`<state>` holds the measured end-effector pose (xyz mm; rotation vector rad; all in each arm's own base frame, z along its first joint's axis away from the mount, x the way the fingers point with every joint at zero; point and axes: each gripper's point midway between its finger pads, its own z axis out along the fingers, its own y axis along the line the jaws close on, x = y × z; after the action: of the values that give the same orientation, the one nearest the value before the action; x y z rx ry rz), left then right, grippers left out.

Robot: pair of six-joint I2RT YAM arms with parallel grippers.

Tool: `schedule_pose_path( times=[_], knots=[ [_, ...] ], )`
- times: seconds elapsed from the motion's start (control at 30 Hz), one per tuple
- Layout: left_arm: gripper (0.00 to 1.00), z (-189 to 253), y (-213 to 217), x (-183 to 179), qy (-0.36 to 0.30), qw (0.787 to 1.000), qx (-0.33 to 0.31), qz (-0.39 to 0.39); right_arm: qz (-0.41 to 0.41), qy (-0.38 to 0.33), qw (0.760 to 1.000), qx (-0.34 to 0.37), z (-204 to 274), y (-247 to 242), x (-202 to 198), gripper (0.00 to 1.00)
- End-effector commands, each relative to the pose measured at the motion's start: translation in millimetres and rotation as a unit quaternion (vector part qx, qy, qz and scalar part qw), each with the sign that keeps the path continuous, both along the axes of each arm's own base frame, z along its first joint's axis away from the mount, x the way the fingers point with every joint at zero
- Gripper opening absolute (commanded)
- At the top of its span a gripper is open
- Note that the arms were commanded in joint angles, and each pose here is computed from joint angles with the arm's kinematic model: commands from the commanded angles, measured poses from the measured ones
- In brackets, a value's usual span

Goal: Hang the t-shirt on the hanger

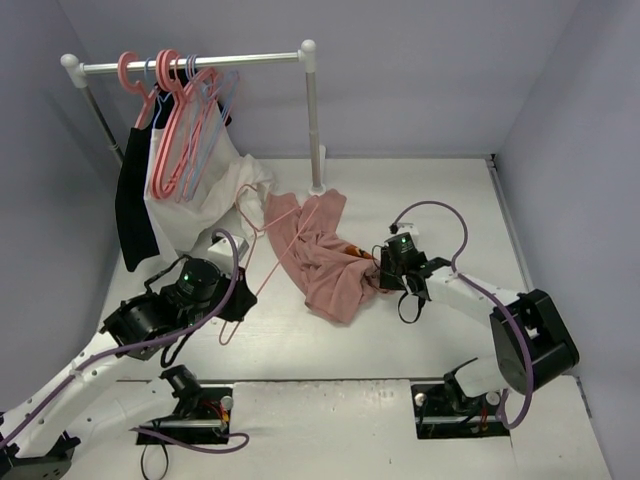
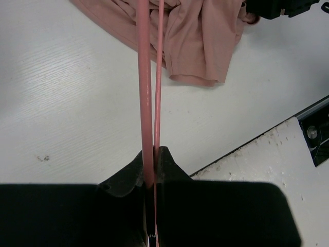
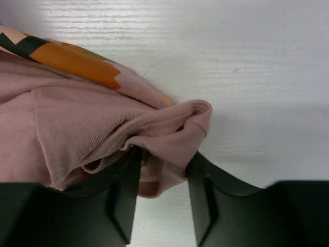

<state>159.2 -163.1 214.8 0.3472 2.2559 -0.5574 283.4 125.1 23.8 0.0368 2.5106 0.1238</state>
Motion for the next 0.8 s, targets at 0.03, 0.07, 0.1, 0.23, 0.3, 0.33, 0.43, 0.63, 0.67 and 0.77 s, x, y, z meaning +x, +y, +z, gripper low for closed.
schedule_pose_path(
  times=[0.03,0.07,0.1,0.23,0.3,0.33,0.43,0.63,0.67,0.77],
  knots=[
    [0.0,12.8,-21.0,10.2,-0.017,0.999,-0.028,-0.014,0.021,-0.081,0.996,-0.007,51.0,9.8,42.9,0.46],
    [0.0,12.5,-21.6,10.4,-0.016,0.999,-0.027,-0.015,0.021,-0.089,0.996,-0.023,56.1,6.0,47.3,0.47],
    [0.0,11.3,-22.0,10.7,-0.014,0.999,-0.024,-0.015,0.023,-0.094,0.995,-0.028,62.0,6.1,51.8,0.48],
    [0.0,11.5,-22.8,10.8,-0.017,0.999,-0.024,-0.018,0.023,-0.094,0.994,-0.055,63.6,1.5,59.7,0.48],
    [0.0,11.7,-22.6,10.5,-0.019,0.999,-0.022,-0.021,0.024,-0.093,0.993,-0.061,62.7,0.1,61.4,0.47],
    [0.0,11.8,-22.1,10.5,-0.02,0.999,-0.022,-0.021,0.025,-0.092,0.993,-0.063,61.9,-0.9,61.1,0.46],
    [0.0,10.3,-22.5,9.3,-0.018,0.999,-0.02,-0.026,0.025,-0.074,0.994,-0.073,53.6,-8.0,52.1,0.45],
    [0.0,8.7,-25.4,4.2,-0.014,0.999,-0.024,-0.043,0.012,-0.071,0.993,-0.089,50.3,-24.1,45.3,0.4],
    [0.0,9.2,-25.9,4.4,-0.015,0.999,-0.024,-0.045,0.013,-0.073,0.993,-0.09,51.0,-23.8,45.6,0.38],
    [0.0,10.2,-28.1,4.3,-0.016,0.998,-0.027,-0.05,0.02,-0.079,0.993,-0.086,56.4,-21.4,47.9,0.35]
  ],
)
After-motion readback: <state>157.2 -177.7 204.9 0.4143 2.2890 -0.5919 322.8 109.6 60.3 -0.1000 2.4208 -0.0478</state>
